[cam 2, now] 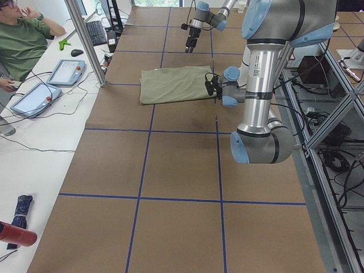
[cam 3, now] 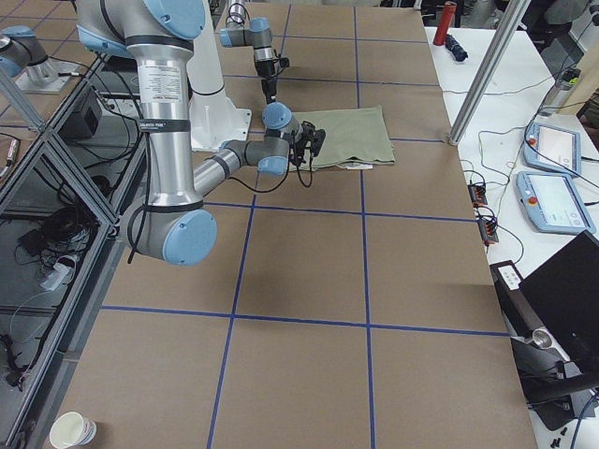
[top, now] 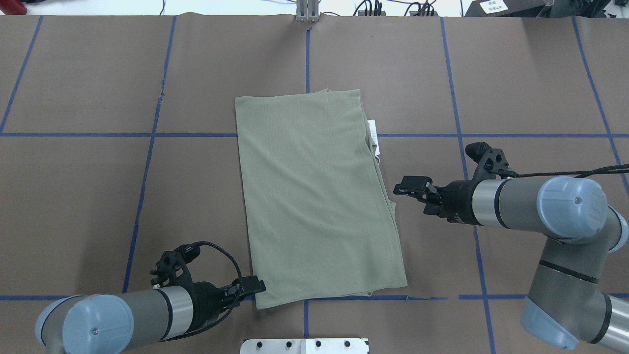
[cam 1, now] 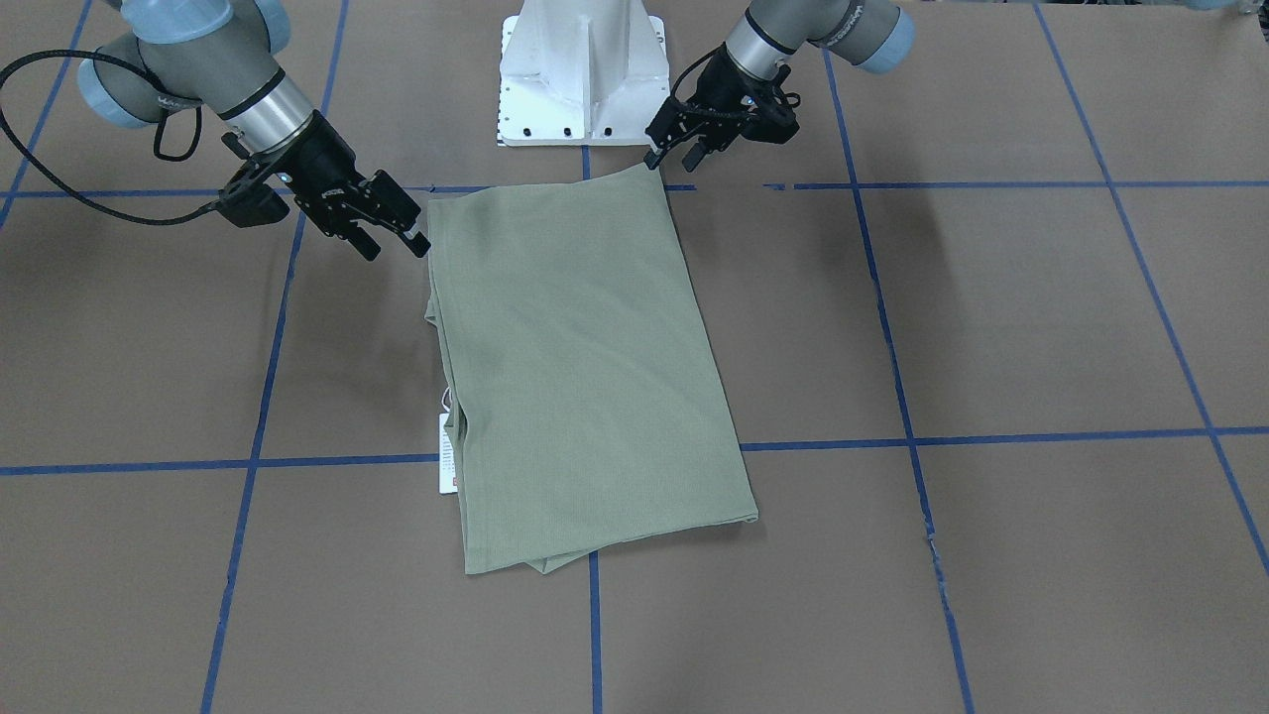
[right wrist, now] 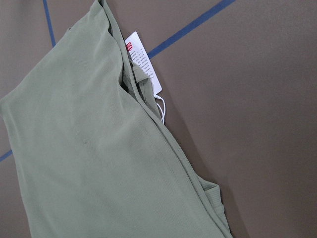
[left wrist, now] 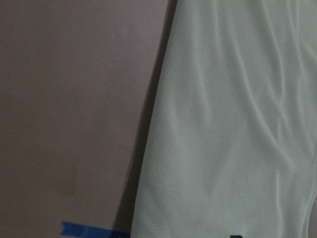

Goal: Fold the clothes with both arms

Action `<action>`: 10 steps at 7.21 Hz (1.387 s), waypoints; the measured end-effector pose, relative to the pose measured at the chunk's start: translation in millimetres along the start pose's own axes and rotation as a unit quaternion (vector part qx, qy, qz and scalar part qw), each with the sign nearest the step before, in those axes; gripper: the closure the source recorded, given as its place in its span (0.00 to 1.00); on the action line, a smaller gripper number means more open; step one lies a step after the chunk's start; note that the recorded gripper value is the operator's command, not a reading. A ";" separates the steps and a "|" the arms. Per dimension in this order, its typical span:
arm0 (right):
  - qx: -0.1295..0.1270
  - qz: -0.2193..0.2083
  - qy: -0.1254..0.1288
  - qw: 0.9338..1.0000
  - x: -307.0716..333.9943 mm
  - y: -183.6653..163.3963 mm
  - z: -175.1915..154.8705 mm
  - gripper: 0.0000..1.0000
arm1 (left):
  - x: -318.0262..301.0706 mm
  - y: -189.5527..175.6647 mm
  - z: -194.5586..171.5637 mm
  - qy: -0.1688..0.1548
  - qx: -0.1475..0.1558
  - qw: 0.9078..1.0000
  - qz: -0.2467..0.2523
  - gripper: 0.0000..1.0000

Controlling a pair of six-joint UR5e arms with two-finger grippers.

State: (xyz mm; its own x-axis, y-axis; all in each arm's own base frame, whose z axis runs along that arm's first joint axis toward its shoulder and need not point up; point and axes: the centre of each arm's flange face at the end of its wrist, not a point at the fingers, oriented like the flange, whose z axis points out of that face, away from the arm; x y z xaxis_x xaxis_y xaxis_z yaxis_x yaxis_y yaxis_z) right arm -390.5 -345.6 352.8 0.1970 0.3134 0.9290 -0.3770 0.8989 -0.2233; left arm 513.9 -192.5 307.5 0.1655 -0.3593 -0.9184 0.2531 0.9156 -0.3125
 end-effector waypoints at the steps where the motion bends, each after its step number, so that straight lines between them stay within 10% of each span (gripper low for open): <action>1: 0.000 0.000 0.000 1.000 0.5 0.9 0.8 0.00 | -1.1 4.4 2.4 -0.001 0.000 1.000 0.001 0.30; 10: -0.004 -0.003 0.000 1.000 0.9 11.7 6.9 0.00 | 1.9 12.6 17.6 -0.002 -0.001 1.000 0.004 0.36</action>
State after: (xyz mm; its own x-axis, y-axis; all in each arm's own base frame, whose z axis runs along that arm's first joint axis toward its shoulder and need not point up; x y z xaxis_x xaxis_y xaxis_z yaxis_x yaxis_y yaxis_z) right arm -400.9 -337.0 353.1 0.2002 0.3075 0.9302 -0.3693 0.9031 -0.2191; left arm 534.2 -184.9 306.0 0.1710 -0.3533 -0.9197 0.2498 0.9185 -0.3065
